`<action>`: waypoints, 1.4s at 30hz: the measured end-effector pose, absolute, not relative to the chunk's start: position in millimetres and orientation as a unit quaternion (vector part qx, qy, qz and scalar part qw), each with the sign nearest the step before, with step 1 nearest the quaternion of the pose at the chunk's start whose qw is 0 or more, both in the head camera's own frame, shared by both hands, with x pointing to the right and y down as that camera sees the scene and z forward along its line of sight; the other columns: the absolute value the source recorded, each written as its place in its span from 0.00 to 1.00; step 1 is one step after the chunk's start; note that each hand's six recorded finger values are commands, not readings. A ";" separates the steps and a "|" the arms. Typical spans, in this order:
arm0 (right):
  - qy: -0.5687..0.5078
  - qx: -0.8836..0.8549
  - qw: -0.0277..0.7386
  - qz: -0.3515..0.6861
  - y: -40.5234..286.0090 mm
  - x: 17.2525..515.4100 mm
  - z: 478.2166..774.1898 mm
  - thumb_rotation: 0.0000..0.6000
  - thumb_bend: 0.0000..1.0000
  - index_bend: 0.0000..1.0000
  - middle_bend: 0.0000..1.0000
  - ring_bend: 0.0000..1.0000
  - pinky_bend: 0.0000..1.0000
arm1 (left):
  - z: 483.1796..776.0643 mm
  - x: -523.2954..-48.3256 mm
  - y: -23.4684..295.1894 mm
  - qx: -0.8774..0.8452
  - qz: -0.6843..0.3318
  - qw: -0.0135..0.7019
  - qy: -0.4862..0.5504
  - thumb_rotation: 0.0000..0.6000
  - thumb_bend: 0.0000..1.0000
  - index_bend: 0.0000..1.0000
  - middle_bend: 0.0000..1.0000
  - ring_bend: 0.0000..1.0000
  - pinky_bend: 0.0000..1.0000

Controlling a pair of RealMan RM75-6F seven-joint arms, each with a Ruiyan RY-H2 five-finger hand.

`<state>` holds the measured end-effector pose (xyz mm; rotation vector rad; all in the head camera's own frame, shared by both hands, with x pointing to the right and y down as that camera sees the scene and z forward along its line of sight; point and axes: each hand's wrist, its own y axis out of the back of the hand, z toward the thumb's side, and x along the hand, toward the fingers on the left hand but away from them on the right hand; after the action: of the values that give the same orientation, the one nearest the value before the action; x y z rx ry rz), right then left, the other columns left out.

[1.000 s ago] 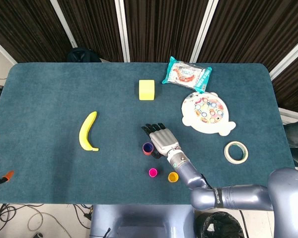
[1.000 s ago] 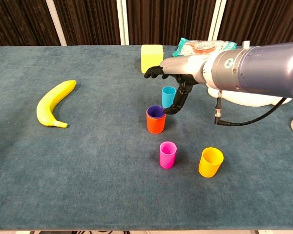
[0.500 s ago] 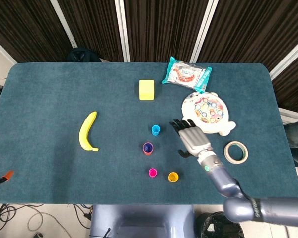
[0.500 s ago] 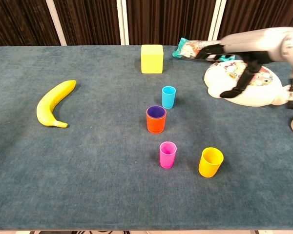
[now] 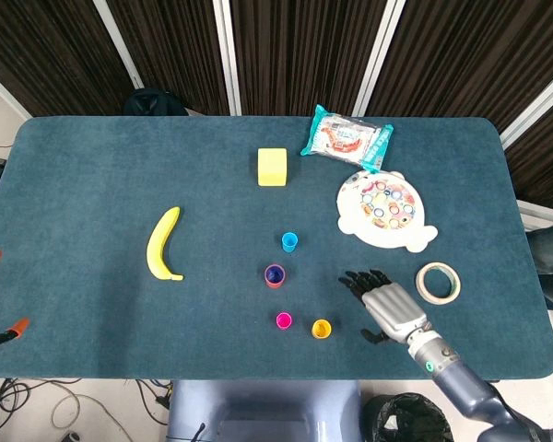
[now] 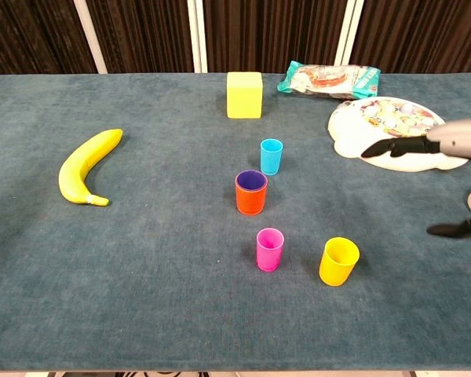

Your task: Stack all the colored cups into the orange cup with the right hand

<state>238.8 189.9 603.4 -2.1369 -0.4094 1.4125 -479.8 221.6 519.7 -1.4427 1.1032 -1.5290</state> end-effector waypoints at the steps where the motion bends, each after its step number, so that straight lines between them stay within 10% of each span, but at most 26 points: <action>1: -0.149 -0.798 0.266 0.521 196.7 238.7 605.1 1.00 0.39 0.02 0.00 0.07 0.05 | 519.7 -479.9 221.6 -0.564 -0.597 0.374 0.431 1.00 0.00 0.00 0.00 0.00 0.04; 42: -0.171 -0.812 0.279 0.483 224.8 192.6 649.0 1.00 0.39 0.33 0.00 0.07 0.05 | 522.0 -479.8 221.2 -0.565 -0.598 0.373 0.428 1.00 0.00 0.00 0.00 0.00 0.04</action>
<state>192.6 224.8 649.0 -2.1793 -0.4591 1.2957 -479.8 221.2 522.0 -1.4479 1.0963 -1.5328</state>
